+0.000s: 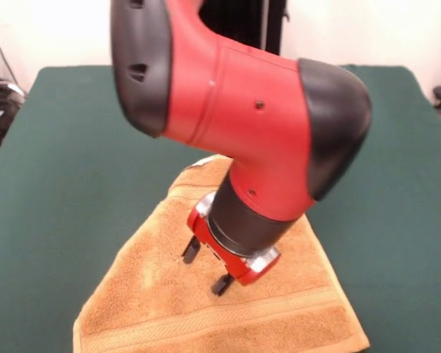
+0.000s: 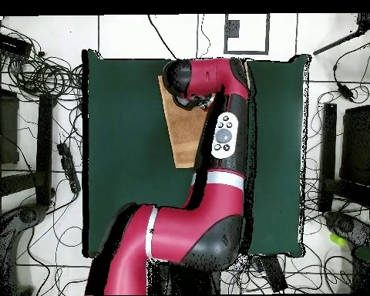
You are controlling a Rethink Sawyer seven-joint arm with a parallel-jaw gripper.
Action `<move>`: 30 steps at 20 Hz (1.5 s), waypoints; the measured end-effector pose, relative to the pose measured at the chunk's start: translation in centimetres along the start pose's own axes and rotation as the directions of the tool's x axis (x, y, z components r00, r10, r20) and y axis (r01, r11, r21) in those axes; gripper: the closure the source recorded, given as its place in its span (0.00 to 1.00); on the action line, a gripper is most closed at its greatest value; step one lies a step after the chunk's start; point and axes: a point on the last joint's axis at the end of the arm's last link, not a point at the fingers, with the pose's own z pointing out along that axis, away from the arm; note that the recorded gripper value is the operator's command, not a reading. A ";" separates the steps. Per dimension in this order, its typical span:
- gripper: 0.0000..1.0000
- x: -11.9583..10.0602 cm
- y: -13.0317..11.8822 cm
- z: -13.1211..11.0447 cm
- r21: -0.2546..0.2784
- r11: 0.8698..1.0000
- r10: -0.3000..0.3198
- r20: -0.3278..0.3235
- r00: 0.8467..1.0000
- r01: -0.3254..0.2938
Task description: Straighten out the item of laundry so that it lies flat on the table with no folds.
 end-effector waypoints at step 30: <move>0.00 -2.6 4.7 -0.3 -0.255 0.833 0.539 0.174 0.824 -0.491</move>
